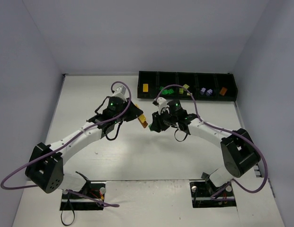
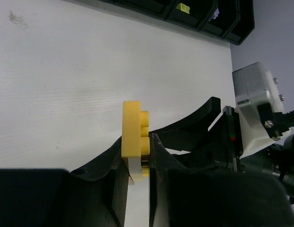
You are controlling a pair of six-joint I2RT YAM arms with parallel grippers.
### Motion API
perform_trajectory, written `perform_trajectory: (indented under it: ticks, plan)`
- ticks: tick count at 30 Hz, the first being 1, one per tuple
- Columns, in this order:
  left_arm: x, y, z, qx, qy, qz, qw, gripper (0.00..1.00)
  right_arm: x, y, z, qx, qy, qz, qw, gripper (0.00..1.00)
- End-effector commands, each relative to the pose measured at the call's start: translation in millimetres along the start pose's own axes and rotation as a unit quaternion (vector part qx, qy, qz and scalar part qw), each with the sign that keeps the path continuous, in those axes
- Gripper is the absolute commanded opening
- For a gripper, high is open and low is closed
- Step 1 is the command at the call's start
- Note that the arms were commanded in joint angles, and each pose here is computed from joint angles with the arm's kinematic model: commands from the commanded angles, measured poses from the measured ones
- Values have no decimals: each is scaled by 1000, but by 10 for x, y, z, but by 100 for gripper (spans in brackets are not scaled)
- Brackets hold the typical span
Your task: Sort the legos into containers by color
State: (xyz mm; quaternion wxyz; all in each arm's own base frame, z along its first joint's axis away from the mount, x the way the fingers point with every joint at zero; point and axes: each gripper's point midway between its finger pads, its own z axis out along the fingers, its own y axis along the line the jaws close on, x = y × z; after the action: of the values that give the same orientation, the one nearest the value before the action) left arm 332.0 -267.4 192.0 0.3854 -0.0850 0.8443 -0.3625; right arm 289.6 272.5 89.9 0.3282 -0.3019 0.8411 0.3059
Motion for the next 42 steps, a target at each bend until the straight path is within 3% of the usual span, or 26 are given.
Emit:
perform_trajectory:
  ticks: [1, 8, 17, 23, 26, 31, 34, 35, 38, 42]
  plan:
    - [-403, -478, -166, 68, -58, -2, 996, 0, -188, -72, -26, 20, -24, -16, 999, 0]
    - [-360, -236, -156, 25, -64, 33, 997, 0, -457, -468, -295, 87, -66, 13, 994, 0]
    - [-317, -211, -227, 24, -60, 31, 997, 0, -1339, -1449, -825, 242, -160, 29, 957, 0]
    - [-290, -193, -270, 19, -54, 27, 998, 0, -1872, -1900, -691, 265, -184, 19, 946, 2]
    - [-283, -191, -302, 19, -54, 24, 998, 0, -1896, -2151, -482, 267, -180, 32, 946, 5]
    - [-268, -226, -382, 23, -48, 22, 998, 0, -2113, -2418, -199, 265, -188, 21, 945, 18]
    - [-244, -200, -440, 16, -43, 19, 999, 0, -2128, -2527, -30, 260, -185, 21, 947, 30]
    - [-236, -188, -448, 14, -42, 19, 999, 0, -2103, -2553, 26, 258, -182, 22, 949, 40]
    - [-242, -175, -478, 11, -43, 20, 999, 0, -2183, -2552, 34, 253, -189, 18, 949, 55]
    - [-269, -208, -466, 16, -44, 21, 999, 0, -2246, -2460, -38, 243, -195, 8, 950, 63]
